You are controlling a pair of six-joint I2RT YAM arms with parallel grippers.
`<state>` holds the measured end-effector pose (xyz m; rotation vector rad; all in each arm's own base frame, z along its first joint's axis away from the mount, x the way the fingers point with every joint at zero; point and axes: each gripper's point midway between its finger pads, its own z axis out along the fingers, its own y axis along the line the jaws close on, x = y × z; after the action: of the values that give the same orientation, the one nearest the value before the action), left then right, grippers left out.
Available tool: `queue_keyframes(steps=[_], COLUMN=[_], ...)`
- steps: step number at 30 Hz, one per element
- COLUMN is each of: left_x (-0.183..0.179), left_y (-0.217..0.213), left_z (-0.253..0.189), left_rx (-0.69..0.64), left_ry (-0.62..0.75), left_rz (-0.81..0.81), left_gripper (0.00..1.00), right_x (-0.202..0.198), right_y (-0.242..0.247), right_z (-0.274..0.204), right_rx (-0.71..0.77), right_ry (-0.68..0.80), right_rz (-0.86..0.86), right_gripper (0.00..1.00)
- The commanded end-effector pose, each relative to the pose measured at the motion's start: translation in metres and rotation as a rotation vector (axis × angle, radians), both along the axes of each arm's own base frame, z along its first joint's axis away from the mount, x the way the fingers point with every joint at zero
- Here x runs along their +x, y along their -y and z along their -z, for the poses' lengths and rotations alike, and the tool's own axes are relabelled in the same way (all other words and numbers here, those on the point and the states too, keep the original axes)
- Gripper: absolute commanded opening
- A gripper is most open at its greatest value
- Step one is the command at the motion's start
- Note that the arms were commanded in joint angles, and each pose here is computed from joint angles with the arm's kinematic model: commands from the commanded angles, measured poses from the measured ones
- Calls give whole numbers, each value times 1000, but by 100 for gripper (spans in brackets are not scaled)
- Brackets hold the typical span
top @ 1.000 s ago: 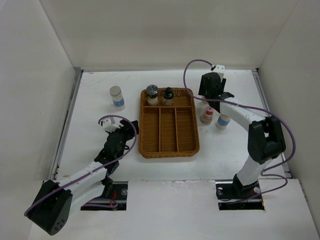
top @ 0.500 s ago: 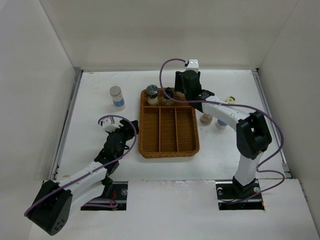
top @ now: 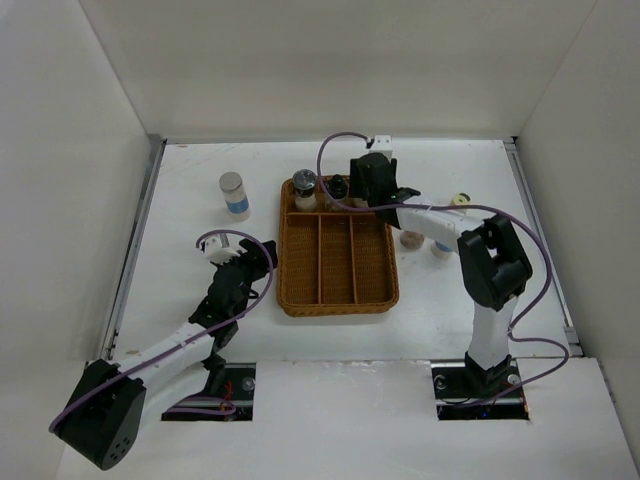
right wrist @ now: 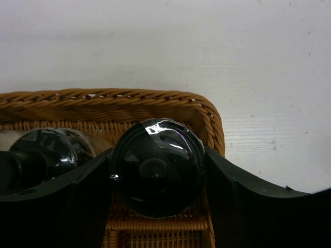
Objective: Organize the condiment bottles
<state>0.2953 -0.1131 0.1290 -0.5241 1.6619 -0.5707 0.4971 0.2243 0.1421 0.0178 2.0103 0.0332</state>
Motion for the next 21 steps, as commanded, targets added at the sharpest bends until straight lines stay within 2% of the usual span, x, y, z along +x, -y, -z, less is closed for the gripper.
queue_keyframes(steps=[1,6,10,16,21], left_x=[3,4,4,5,10], left_y=[1,2,0,-1,-2], left_z=[-12,-15,-15,-16,-14], left_rx=[-32,-35,-37,-19,27], left_ry=[45,50,49,53,41], left_rz=[3,9,4,-3,-17], left_gripper=[64,64,64,64,64], right_x=[11,10,7,-4,-40], right_y=[-5,-6,-6,5,12], right_z=[-15,-9,-24,-78,-142], right_rx=[80,85,101,147,222], right_ry=[67,53,77,173,293], right_rz=[9,3,3,26,2], right_gripper=[70,80,89,91,91])
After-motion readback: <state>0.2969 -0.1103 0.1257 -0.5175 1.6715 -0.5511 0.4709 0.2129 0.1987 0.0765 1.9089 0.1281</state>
